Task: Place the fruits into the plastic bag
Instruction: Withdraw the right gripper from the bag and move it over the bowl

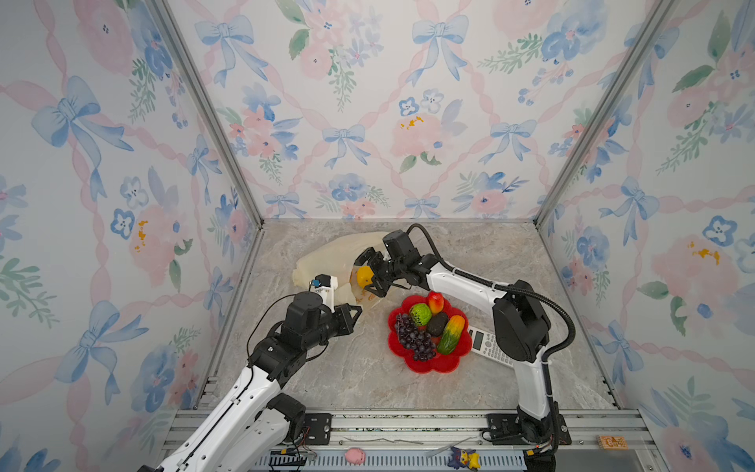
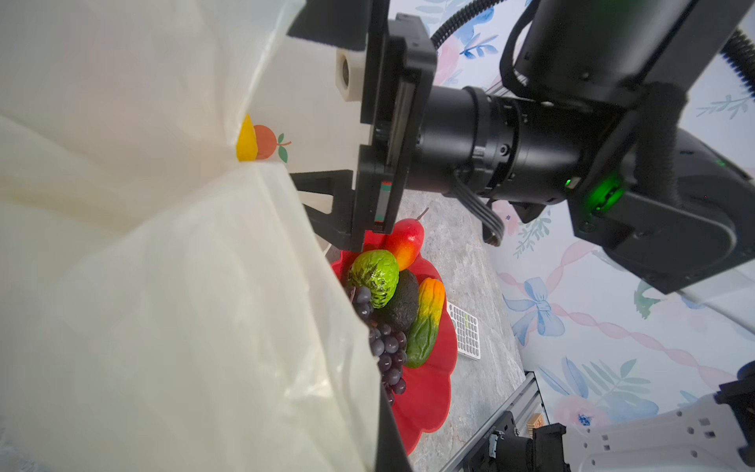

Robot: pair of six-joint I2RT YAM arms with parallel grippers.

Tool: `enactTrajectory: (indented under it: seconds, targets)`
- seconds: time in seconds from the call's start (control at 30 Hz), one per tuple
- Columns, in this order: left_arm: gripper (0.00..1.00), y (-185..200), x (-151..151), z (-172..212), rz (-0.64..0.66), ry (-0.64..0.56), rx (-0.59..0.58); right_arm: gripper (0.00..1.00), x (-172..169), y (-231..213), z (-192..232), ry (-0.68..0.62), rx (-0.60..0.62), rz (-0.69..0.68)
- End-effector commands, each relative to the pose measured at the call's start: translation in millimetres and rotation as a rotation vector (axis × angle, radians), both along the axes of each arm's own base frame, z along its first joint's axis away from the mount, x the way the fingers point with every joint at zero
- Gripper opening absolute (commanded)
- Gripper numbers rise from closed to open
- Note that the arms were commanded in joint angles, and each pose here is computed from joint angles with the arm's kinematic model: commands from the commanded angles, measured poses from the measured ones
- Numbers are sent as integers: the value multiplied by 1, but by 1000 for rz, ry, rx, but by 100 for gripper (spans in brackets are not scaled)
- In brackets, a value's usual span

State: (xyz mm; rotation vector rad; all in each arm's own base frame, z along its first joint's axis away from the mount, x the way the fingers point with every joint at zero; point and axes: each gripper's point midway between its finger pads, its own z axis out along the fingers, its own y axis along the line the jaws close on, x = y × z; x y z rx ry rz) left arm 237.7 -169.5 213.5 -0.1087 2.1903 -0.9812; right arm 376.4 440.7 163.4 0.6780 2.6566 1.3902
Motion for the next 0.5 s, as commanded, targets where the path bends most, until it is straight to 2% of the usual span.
enactTrajectory:
  seconds: [0.0,0.3,0.47]
  targets:
    - [0,0,-1,1,-32,-11,8,96,-12,-31,10,-56,-160,74]
    - [0,1,2,0,-46,-10,15,96,-32,-95,36,-188,-465,179]
    - [0,2,2,0,-42,-8,17,96,-46,-147,46,-232,-640,159]
